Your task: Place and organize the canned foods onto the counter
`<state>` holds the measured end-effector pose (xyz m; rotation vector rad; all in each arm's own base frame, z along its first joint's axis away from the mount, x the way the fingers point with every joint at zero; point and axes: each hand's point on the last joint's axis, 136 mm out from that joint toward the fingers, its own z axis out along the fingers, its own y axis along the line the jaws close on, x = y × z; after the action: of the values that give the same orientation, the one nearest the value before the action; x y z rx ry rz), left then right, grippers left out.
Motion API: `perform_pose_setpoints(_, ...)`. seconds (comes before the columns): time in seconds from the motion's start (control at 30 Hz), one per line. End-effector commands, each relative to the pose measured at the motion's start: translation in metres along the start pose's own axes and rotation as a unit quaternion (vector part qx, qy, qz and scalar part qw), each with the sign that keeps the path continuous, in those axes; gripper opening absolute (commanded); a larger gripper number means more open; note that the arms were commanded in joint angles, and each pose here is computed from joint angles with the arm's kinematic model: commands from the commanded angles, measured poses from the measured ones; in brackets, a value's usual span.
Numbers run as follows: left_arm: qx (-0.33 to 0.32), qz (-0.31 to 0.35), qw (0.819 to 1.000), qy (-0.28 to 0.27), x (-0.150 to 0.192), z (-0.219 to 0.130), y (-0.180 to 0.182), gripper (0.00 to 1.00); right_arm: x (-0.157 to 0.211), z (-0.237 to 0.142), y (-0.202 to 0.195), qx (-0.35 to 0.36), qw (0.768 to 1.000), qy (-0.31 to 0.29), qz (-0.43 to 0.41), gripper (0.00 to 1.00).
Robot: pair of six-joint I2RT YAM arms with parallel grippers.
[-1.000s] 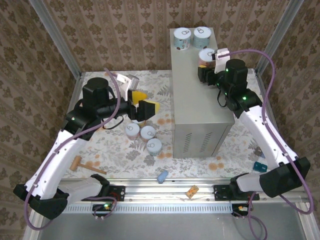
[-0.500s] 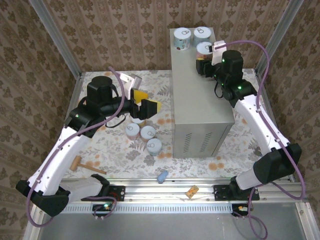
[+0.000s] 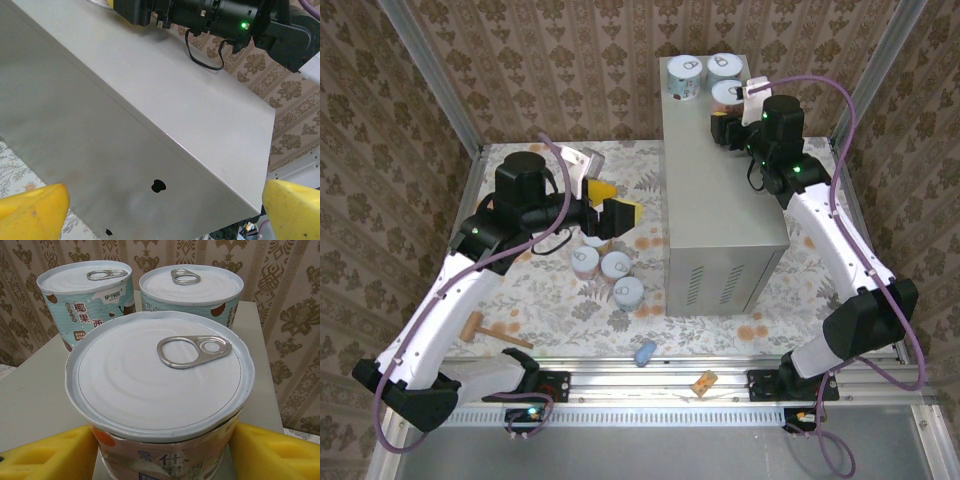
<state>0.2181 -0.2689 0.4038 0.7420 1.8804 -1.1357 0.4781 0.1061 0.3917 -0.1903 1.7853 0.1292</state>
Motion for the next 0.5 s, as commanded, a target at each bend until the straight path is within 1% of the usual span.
perform_pose_setpoints(0.0, 0.002, 0.022, 1.0, -0.016, -0.011, -0.006, -0.007, 1.0, 0.003, 0.007, -0.003, -0.001, 1.0, 0.012, -0.009, 0.7)
perform_pose_setpoints(0.23, 0.002, 0.02, 1.0, -0.017, -0.011, -0.006, -0.007, 1.0, 0.004, 0.008, -0.004, -0.001, 1.0, 0.012, -0.006, 0.71)
perform_pose_setpoints(0.4, 0.003, 0.019, 1.0, -0.018, -0.011, -0.006, -0.008, 1.0, 0.0, 0.005, -0.004, -0.002, 1.0, 0.009, -0.005, 0.76)
perform_pose_setpoints(0.47, 0.002, 0.019, 1.0, -0.018, -0.011, -0.007, -0.007, 1.0, -0.005, 0.0, -0.004, -0.002, 1.0, 0.003, -0.003, 0.8)
